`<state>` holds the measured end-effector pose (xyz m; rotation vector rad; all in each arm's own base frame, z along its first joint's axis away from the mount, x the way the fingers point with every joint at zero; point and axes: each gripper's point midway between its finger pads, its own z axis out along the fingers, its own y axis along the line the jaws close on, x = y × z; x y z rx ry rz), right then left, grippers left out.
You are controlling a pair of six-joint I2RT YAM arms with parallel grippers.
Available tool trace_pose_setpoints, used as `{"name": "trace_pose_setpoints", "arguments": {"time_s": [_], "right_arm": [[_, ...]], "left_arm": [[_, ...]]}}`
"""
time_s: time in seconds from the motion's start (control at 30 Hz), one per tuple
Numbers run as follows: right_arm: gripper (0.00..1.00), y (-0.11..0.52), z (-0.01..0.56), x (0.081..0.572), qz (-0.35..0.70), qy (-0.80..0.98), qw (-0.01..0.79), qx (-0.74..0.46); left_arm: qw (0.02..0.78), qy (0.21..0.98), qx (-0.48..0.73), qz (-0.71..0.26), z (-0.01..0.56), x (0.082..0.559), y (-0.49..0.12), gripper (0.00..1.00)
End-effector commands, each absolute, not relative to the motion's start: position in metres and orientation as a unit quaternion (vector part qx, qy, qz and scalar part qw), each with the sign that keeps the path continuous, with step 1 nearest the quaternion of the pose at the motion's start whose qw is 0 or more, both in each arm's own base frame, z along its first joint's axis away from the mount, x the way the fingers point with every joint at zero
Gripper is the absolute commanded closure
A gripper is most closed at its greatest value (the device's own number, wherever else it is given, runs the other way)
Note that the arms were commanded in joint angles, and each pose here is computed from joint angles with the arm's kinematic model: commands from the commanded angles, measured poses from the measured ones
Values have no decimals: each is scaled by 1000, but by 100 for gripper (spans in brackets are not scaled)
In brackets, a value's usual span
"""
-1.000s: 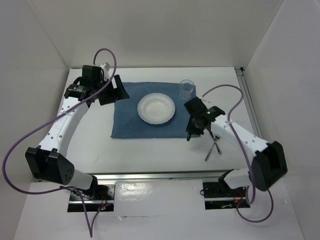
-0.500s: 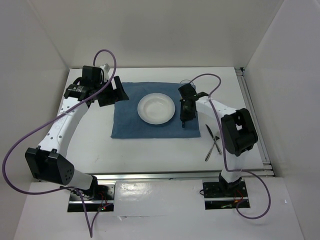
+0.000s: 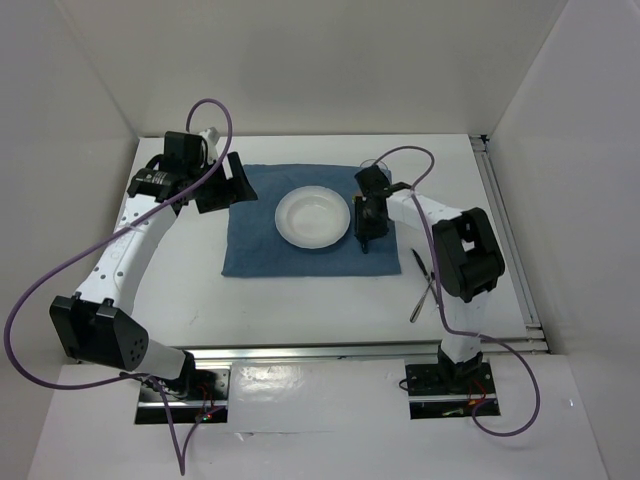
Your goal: Set the dinner table for one person
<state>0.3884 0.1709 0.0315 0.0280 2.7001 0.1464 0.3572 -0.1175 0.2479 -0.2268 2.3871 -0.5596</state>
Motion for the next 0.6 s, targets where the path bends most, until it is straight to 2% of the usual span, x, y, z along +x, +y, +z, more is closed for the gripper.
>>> {"name": "trace_pose_setpoints", "arguments": {"time_s": [0.0, 0.13, 0.23, 0.27, 0.37, 0.4, 0.57], "right_arm": [[43, 173, 68, 405, 61, 964, 259, 14], [35, 155, 102, 407, 60, 955, 288, 40], [35, 124, 123, 396, 55, 948, 302, 80], [38, 113, 139, 388, 57, 942, 314, 106], [43, 69, 121, 354, 49, 935, 282, 209], [43, 47, 106, 326, 42, 933, 253, 251], [43, 22, 61, 260, 69, 917, 189, 344]], "left_arm": [[365, 902, -76, -218, 272, 358, -117, 9], [359, 904, -75, -221, 269, 358, -119, 9], [359, 904, -75, -221, 267, 359, -119, 9], [359, 904, -75, -221, 267, 359, -119, 9], [359, 904, -75, -221, 267, 359, -119, 9], [360, 903, -75, -222, 265, 360, -120, 9], [358, 902, -68, -233, 261, 363, -130, 9]]}}
